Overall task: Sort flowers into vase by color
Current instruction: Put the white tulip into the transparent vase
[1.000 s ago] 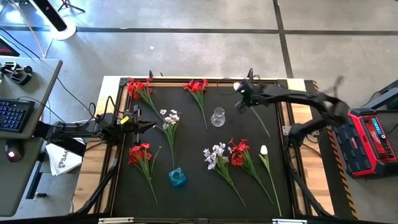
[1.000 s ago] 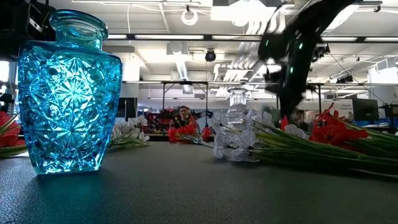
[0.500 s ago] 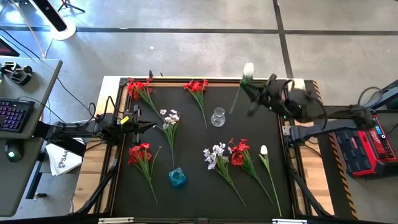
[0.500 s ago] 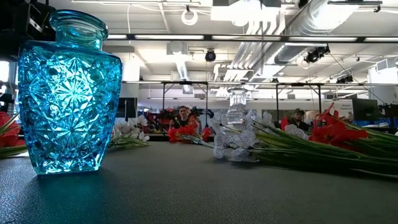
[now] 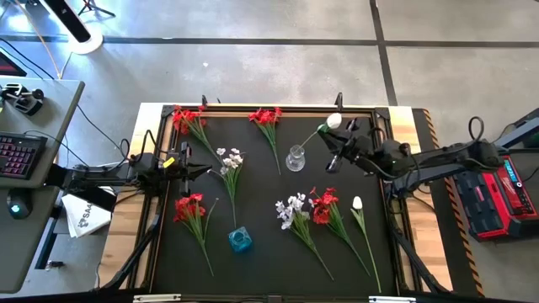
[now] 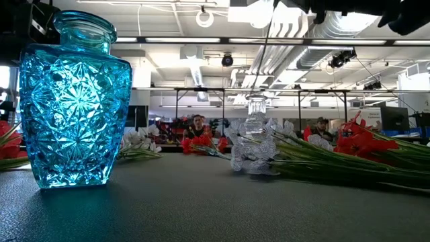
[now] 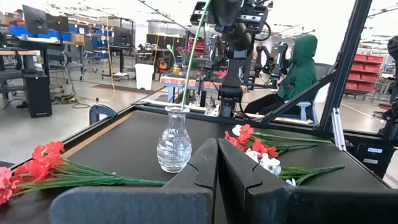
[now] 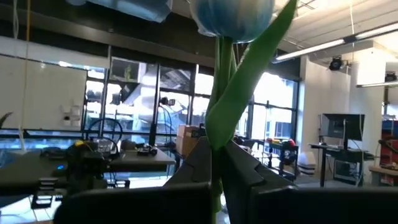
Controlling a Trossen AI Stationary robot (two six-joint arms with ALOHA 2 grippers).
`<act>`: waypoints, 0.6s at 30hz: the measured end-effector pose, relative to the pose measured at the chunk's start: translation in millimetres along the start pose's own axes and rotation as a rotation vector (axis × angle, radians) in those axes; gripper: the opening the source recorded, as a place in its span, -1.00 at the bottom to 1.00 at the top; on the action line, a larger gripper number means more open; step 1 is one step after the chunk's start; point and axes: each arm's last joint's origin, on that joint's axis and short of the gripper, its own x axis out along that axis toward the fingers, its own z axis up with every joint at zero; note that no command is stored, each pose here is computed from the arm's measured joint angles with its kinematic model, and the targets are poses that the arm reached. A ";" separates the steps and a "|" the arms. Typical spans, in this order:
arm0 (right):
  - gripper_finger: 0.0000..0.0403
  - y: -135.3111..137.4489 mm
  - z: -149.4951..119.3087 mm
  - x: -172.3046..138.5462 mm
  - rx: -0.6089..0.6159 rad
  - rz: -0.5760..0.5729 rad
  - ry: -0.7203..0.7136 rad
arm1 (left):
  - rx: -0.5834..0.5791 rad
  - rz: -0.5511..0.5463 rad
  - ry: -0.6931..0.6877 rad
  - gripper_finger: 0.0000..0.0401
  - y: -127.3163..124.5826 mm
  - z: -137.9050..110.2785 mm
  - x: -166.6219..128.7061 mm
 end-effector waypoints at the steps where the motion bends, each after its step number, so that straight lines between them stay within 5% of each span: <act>1: -1.00 -0.5 -0.7 1.1 0.000 -0.001 0.012 | 0.000 0.000 0.000 -1.00 0.0 0.0 0.0; 18: -1.00 8.1 -29.6 32.3 -0.027 -0.024 0.249 | -0.001 0.001 -0.001 -1.00 0.0 0.1 0.0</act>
